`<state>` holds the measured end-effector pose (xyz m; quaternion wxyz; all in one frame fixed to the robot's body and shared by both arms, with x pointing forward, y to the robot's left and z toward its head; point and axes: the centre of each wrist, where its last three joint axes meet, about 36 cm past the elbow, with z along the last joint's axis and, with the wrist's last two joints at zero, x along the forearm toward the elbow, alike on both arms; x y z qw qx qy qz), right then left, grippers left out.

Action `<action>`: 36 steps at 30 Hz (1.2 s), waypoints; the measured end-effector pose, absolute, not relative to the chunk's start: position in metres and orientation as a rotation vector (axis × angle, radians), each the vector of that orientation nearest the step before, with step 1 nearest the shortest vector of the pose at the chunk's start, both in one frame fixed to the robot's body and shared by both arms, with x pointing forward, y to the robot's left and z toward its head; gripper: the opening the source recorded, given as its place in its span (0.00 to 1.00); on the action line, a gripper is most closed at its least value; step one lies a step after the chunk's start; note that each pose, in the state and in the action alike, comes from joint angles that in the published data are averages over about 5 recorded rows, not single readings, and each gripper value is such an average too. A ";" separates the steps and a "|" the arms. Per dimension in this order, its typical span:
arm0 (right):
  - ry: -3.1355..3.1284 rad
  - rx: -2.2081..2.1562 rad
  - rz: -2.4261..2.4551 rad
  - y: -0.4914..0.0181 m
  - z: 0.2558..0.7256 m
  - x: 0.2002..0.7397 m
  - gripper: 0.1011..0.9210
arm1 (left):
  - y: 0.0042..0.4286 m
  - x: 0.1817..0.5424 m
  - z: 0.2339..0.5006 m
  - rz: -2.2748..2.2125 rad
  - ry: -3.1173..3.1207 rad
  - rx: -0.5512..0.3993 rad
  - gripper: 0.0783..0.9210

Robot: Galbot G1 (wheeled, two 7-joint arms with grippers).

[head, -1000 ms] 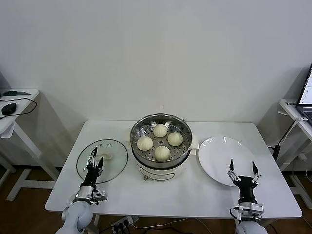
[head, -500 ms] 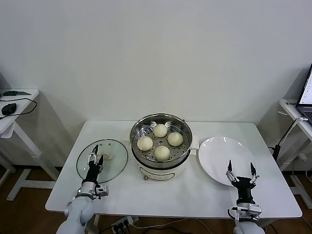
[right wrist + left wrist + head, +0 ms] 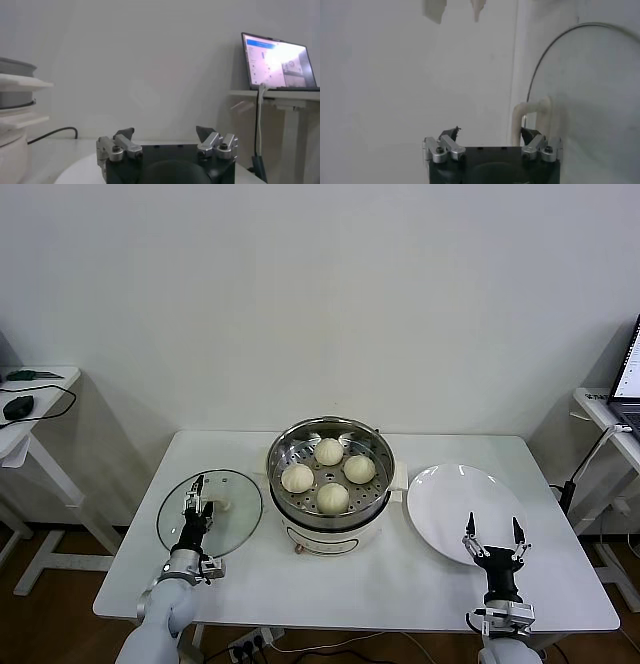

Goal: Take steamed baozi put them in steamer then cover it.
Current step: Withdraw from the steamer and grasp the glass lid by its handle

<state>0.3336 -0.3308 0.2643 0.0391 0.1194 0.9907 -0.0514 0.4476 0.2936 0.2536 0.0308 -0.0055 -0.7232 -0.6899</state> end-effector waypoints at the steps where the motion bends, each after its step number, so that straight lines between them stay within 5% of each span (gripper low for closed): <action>1: 3.037 0.366 -0.157 -0.331 0.264 0.334 0.88 | 0.293 0.449 0.253 -2.126 -2.227 -0.019 0.88; 10: 3.038 0.362 -0.157 -0.329 0.263 0.334 0.88 | 0.292 0.456 0.251 -2.125 -2.221 -0.020 0.85; 30: 3.009 0.372 -0.146 -0.330 0.271 0.339 0.88 | 0.298 0.459 0.241 -2.096 -2.197 -0.036 0.18; 36: 3.009 0.364 -0.141 -0.327 0.270 0.338 0.88 | 0.302 0.458 0.242 -2.071 -2.223 -0.019 0.13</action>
